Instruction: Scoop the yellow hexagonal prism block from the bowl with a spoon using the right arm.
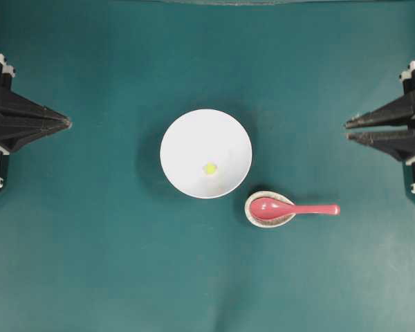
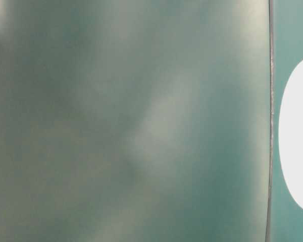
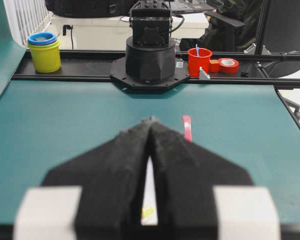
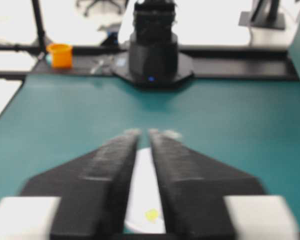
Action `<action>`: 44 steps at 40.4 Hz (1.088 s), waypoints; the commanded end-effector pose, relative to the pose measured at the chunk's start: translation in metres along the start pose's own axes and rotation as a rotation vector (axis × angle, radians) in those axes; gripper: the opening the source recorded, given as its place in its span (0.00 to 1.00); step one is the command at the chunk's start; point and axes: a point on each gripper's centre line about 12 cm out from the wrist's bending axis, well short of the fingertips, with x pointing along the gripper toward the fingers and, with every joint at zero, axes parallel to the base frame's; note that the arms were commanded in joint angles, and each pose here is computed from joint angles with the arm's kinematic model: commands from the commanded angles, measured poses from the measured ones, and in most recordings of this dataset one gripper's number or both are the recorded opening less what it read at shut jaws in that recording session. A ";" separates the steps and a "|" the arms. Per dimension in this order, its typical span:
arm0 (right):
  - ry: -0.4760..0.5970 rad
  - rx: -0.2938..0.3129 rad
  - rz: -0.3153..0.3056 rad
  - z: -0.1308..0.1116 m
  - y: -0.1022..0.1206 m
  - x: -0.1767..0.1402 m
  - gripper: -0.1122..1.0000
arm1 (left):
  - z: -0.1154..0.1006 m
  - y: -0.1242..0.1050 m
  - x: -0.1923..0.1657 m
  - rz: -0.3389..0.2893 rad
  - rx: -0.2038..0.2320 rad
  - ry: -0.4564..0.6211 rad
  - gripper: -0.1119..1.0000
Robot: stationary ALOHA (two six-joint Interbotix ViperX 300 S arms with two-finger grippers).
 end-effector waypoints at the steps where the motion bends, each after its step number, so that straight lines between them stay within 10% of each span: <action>1: -0.009 0.008 0.000 0.007 0.000 0.004 0.46 | 0.010 0.000 0.002 0.001 0.003 -0.023 0.09; 44: 0.312 0.182 0.065 -0.112 0.033 0.037 0.56 | 0.003 0.000 0.002 0.000 0.023 0.034 0.09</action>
